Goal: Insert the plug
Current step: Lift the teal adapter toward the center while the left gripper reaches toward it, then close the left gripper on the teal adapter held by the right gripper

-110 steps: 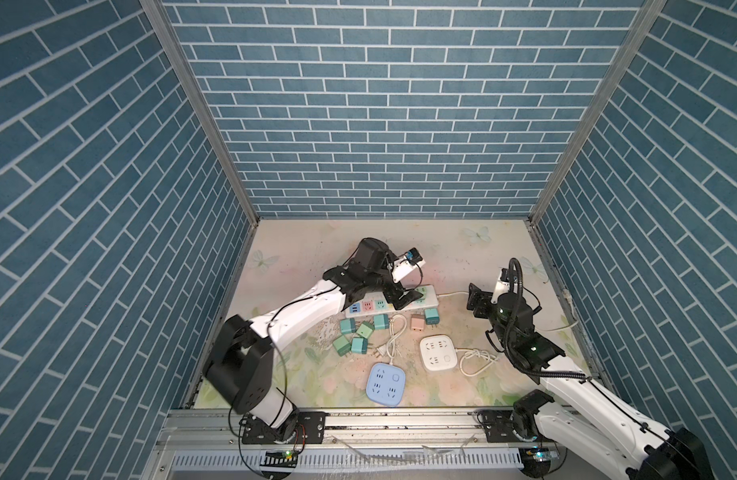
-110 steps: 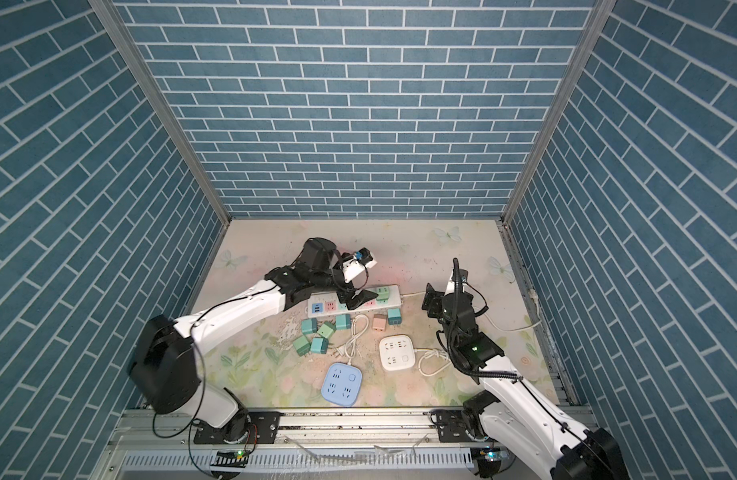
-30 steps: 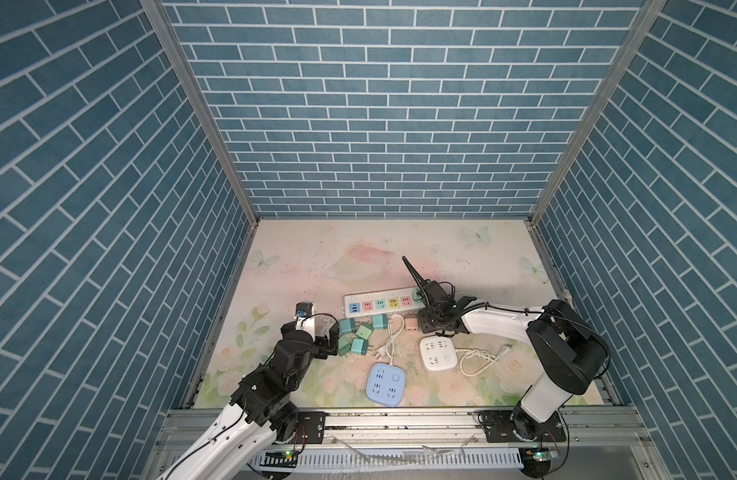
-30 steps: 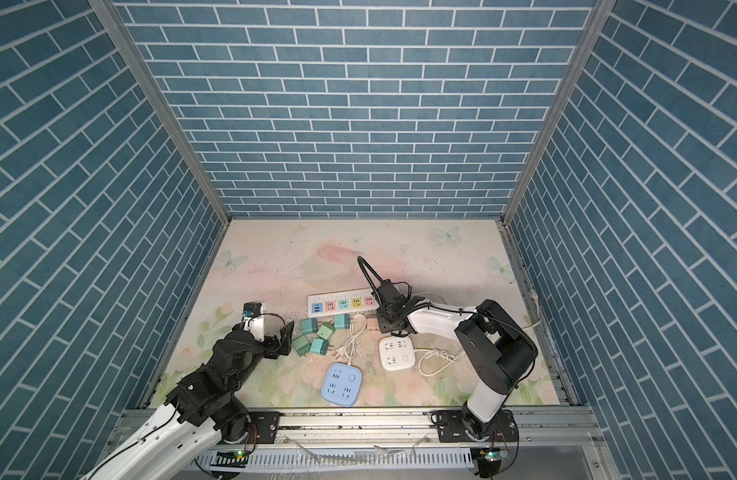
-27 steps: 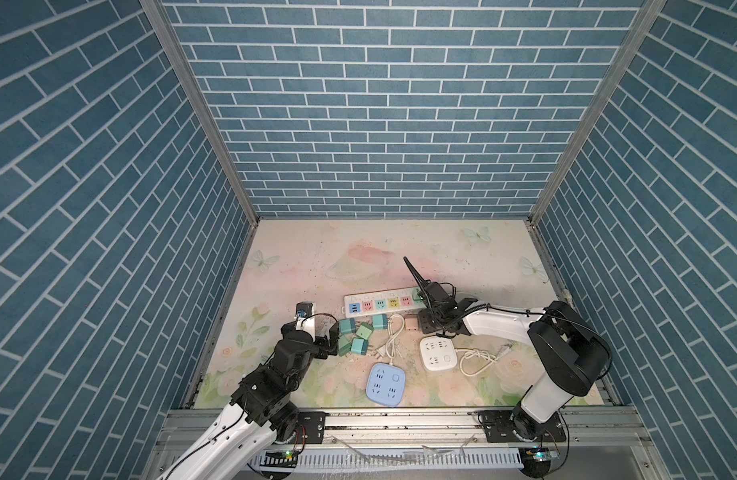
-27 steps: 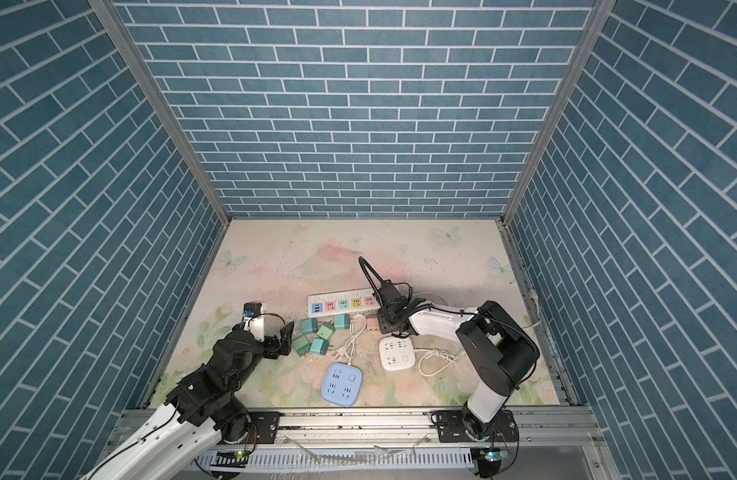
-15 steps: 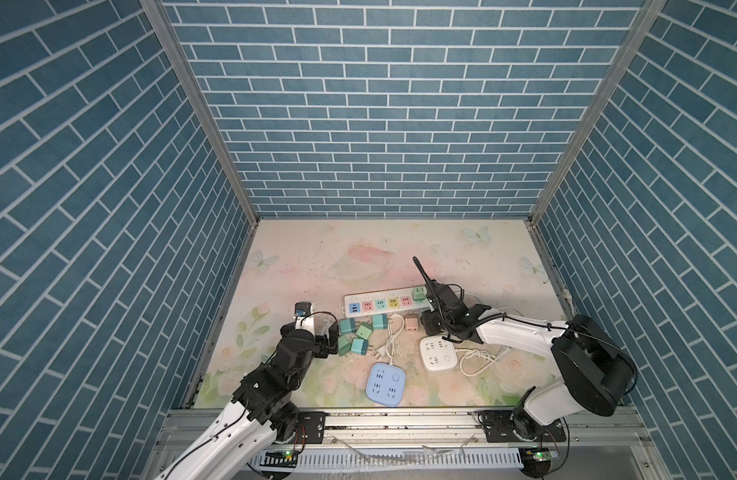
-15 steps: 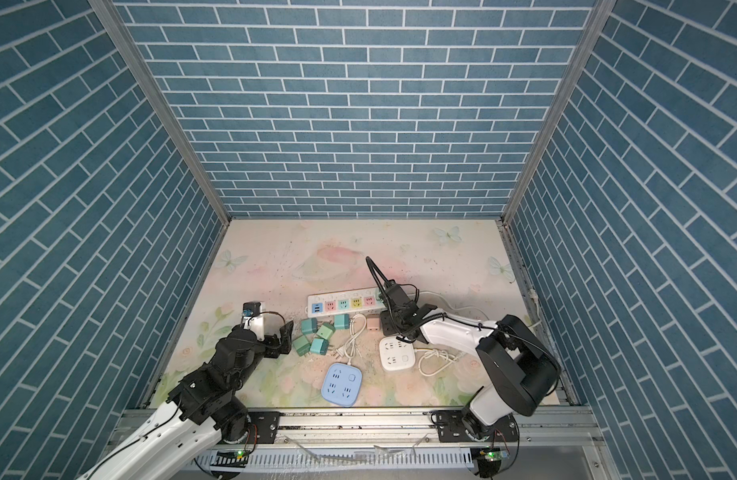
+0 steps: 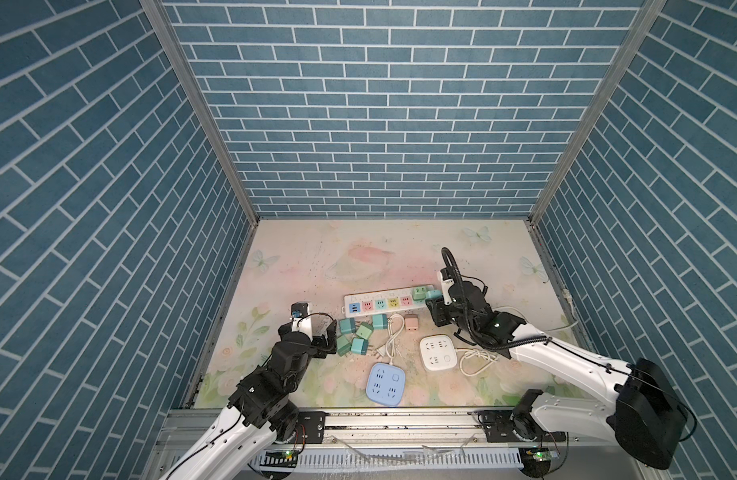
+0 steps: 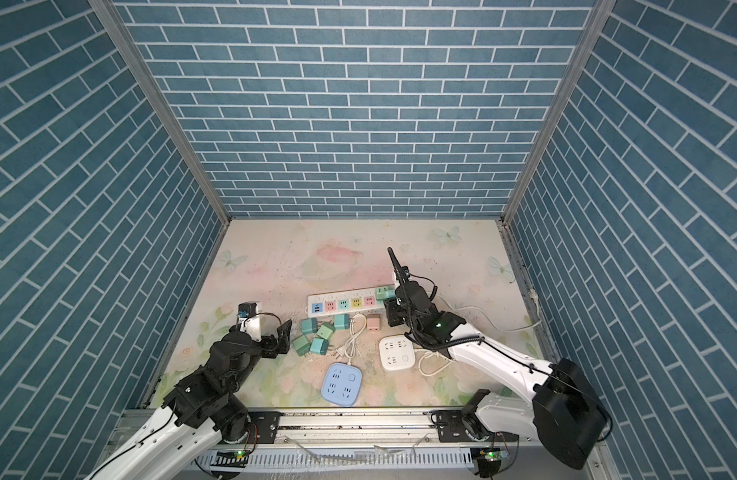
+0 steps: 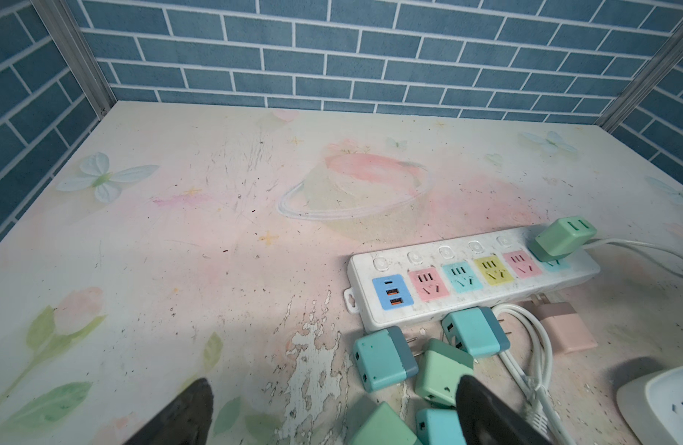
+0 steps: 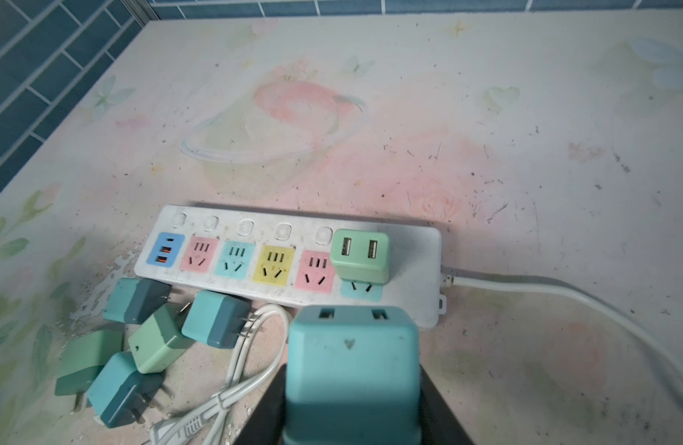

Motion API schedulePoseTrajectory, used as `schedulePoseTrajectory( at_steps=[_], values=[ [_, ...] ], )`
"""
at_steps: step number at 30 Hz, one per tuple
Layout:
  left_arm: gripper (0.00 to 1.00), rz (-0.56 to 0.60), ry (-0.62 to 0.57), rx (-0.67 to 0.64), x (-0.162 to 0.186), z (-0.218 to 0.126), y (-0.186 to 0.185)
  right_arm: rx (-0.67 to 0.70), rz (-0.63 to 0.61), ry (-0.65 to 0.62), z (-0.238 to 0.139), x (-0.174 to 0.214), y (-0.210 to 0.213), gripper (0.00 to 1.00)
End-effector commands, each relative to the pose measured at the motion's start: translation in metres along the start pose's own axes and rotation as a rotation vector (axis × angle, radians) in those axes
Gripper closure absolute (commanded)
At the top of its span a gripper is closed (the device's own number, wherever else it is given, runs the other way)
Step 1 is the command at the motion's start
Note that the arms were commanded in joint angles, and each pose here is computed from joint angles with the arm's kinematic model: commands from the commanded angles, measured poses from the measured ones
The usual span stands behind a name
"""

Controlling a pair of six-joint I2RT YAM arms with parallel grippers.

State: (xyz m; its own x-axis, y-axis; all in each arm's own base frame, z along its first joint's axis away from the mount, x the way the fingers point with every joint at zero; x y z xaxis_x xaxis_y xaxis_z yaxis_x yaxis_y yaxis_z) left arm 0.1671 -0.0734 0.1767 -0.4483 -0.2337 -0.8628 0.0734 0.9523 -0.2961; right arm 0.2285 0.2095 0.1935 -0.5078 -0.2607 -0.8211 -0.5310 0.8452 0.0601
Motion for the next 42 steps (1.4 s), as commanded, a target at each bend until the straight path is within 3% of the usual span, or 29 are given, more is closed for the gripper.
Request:
schedulePoseTrajectory(
  at_steps=[1, 5, 9, 17, 23, 31, 37, 42],
  values=[
    [0.01, -0.041, 0.0, 0.098, -0.011, -0.006, -0.014, -0.022, -0.064, -0.109, -0.02, -0.014, 0.002, 0.99],
    [0.01, -0.069, 0.043, 0.255, -0.017, -0.012, -0.036, -0.069, -0.121, -0.214, -0.036, -0.02, 0.005, 1.0],
    [0.16, -0.084, 0.106, 0.446, -0.028, -0.018, -0.066, -0.132, -0.201, -0.324, -0.046, -0.019, 0.01, 1.0],
    [0.23, -0.082, 0.21, 0.601, -0.035, -0.019, -0.1, -0.31, -0.345, -0.499, -0.058, -0.012, 0.032, 1.0],
    [0.23, -0.052, 0.241, 0.671, -0.034, -0.03, -0.118, -0.297, -0.418, -0.609, -0.057, -0.005, 0.04, 1.0],
    [0.25, -0.01, 0.271, 0.715, -0.028, -0.041, -0.136, -0.296, -0.601, -0.637, -0.047, 0.003, 0.067, 1.0],
    [0.25, 0.016, 0.31, 0.701, -0.02, -0.03, -0.153, -0.294, -0.711, -0.666, -0.046, 0.007, 0.082, 1.0],
    [0.26, 0.052, 0.344, 0.698, -0.013, -0.022, -0.169, -0.289, -0.734, -0.664, -0.044, 0.012, 0.085, 1.0]
  ],
)
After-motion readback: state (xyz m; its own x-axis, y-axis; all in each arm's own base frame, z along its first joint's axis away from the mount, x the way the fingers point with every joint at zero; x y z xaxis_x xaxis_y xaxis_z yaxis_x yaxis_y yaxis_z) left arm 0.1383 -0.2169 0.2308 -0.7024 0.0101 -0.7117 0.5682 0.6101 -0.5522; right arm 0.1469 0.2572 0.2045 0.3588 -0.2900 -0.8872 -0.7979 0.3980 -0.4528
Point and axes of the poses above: each gripper's point midway between its finger pads, its own z axis out along the fingers, its own y axis along the line the jaws close on, x = y × z, the point moved 6 cm from there along -z, back along the fingers, and after that the axes turned 10 degrees about -z, right-handed, at the moved point
